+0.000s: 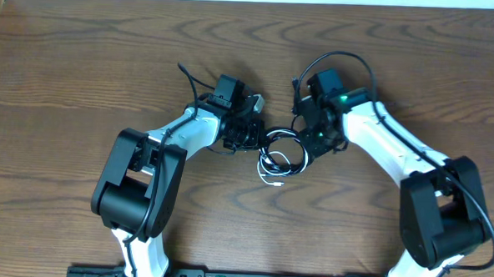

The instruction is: Untangle cables

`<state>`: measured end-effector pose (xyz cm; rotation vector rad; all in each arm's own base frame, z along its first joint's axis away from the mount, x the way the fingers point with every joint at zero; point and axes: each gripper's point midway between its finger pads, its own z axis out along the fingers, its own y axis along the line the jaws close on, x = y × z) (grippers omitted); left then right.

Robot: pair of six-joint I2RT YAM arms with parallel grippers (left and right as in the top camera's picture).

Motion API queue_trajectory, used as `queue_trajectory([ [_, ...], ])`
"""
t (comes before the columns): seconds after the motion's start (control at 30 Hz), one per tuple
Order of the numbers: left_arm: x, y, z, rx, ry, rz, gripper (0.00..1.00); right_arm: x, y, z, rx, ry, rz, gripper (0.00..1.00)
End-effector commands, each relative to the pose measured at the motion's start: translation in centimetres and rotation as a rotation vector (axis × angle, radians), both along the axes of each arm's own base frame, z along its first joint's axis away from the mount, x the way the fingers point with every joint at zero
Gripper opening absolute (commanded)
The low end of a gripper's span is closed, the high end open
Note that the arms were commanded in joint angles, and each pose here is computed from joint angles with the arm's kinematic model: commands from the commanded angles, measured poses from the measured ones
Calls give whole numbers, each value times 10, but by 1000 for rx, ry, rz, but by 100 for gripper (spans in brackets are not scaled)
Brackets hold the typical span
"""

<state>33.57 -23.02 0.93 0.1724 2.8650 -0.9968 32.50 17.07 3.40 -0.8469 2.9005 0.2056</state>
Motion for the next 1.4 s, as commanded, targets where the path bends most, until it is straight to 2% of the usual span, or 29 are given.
queue_trajectory([
  [0.0, 0, 4, -7, 23, 5, -3, 7, 2, -2, -4, -43, -18, -26, 25],
  [0.3, 0, 4, -7, 23, 5, -3, 7, 4, -8, -21, -92, -3, -99, 28],
  [0.53, 0, 4, -7, 23, 5, -3, 7, 13, -45, -37, -303, -54, -242, 28],
  [0.63, -1, 4, -8, 23, 7, -3, 7, 16, -52, -36, -337, -77, -284, 28],
  [0.8, -1, 4, -8, 24, 8, -3, 7, 21, -77, -30, -450, -155, -429, 31],
  [0.9, -1, 4, -8, 24, 9, -3, 7, 14, -106, -29, -542, -183, -585, 32],
  [1.2, -1, 4, -8, 24, 8, -3, 8, -29, -179, -53, -617, -1, -784, 33],
  [1.3, -1, 4, -8, 24, 8, -3, 8, -34, -186, -58, -555, 68, -836, 33],
  [1.37, -1, 4, -8, 24, 9, -3, 7, -32, -173, -65, -441, 136, -768, 32],
])
